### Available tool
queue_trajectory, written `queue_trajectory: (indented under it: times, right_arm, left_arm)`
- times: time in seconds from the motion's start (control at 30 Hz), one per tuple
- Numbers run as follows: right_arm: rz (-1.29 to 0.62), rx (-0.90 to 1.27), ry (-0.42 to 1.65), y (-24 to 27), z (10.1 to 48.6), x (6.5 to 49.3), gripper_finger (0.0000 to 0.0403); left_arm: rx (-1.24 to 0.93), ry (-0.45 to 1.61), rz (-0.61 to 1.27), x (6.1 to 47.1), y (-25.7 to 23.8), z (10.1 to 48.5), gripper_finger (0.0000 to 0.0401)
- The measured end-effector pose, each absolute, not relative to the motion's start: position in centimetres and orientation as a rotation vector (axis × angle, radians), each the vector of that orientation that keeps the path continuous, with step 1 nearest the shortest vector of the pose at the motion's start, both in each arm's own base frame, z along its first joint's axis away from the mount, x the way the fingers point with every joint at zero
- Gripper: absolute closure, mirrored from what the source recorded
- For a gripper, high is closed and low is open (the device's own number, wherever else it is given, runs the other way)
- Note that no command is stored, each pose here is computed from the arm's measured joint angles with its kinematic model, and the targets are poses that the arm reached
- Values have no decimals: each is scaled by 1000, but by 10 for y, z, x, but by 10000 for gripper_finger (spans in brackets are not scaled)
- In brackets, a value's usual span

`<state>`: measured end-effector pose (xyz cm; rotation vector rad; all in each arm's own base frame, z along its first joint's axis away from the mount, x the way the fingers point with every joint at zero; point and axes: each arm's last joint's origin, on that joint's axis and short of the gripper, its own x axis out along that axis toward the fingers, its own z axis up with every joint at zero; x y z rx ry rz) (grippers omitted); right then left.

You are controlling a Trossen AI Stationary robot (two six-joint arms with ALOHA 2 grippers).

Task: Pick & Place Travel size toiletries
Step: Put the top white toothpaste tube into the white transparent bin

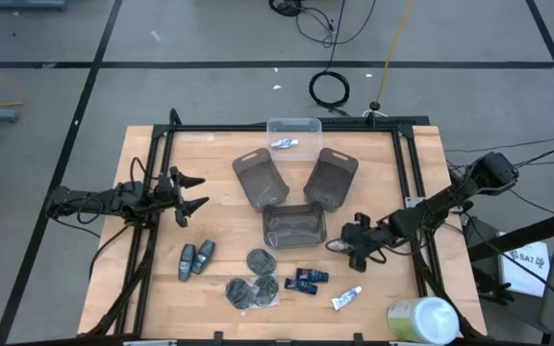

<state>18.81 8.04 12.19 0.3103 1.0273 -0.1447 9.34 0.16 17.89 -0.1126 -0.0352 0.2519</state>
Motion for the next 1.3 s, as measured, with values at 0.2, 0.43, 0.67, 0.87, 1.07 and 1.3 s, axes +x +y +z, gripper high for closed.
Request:
queue_trajectory:
  times: [0.2, 0.43, 0.67, 0.87, 1.07, 1.3]
  right_arm:
    - [-188, 345, 1017, 79, 122, 189, 234]
    - [-191, 278, 1008, 78, 121, 188, 234]
    - [-199, 272, 1003, 77, 121, 188, 234]
    - [-204, 271, 1000, 77, 121, 188, 256]
    - [-203, 269, 1000, 77, 121, 188, 295]
    - [-202, 270, 999, 77, 121, 188, 332]
  left_arm:
    - [-113, -35, 252, 93, 2, 179, 105]
    - [-113, -35, 252, 93, 2, 179, 105]
    - [-113, -35, 252, 93, 2, 179, 105]
    - [-113, -35, 252, 93, 2, 179, 105]
    - [-113, -35, 252, 93, 2, 179, 105]
    - [-113, -35, 252, 93, 2, 179, 105]
